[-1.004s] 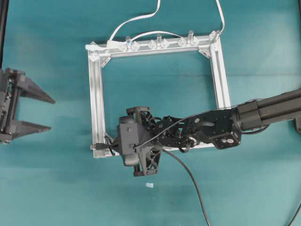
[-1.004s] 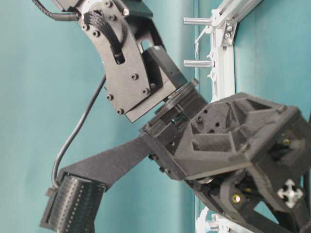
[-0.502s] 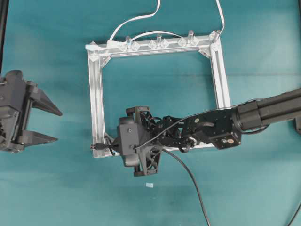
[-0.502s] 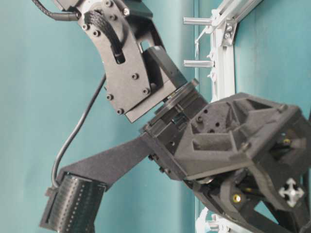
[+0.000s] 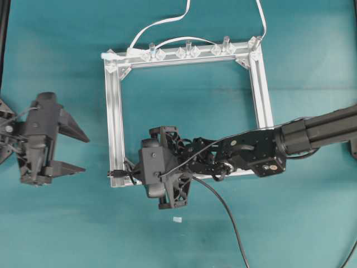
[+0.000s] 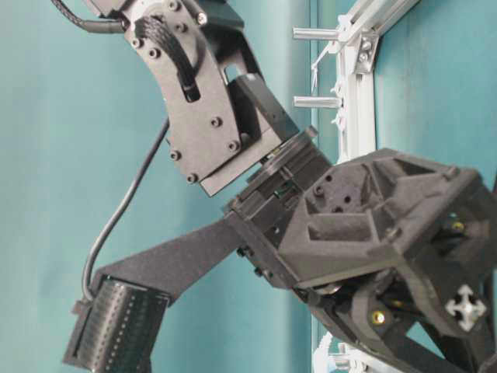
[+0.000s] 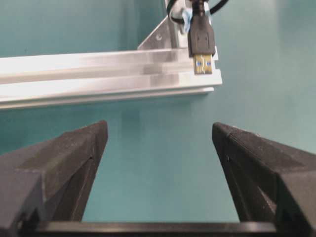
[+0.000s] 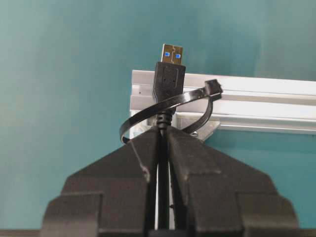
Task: Insert the wire through the string loop located on the left side.
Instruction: 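Move the left gripper to the plug tip beyond the loop and grasp it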
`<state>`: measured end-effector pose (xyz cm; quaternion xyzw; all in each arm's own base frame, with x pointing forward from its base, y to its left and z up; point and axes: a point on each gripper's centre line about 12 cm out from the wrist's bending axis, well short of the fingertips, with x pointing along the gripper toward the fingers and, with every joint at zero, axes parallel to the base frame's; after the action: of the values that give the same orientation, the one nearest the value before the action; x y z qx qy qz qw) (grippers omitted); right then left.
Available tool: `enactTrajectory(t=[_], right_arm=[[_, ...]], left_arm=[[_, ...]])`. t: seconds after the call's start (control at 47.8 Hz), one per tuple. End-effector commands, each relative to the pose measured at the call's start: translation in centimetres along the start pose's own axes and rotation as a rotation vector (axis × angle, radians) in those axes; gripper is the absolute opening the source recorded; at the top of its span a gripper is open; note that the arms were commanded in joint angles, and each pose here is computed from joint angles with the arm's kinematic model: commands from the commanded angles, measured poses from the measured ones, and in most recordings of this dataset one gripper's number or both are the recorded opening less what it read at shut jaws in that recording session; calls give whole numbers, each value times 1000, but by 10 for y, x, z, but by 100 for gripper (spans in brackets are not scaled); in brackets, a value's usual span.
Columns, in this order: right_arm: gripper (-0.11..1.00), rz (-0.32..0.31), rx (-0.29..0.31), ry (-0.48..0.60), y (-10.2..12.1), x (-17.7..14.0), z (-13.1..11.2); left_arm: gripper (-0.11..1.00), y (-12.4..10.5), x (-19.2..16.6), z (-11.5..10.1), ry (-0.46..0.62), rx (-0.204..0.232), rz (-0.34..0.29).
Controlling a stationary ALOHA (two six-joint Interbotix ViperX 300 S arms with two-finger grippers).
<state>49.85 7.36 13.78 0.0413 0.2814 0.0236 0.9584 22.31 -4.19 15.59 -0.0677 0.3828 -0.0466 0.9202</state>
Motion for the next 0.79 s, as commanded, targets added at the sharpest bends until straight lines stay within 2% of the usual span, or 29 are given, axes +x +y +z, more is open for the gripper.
enactTrajectory(t=[0.0,0.774], right_arm=[[7,5,-4,-54,3,-6,20],[7,3,-5,-48,2,-5,18]], left_arm=[[87,-4,5,13,-25,-4,-7],[89,-20,50,27,12,2,-28]])
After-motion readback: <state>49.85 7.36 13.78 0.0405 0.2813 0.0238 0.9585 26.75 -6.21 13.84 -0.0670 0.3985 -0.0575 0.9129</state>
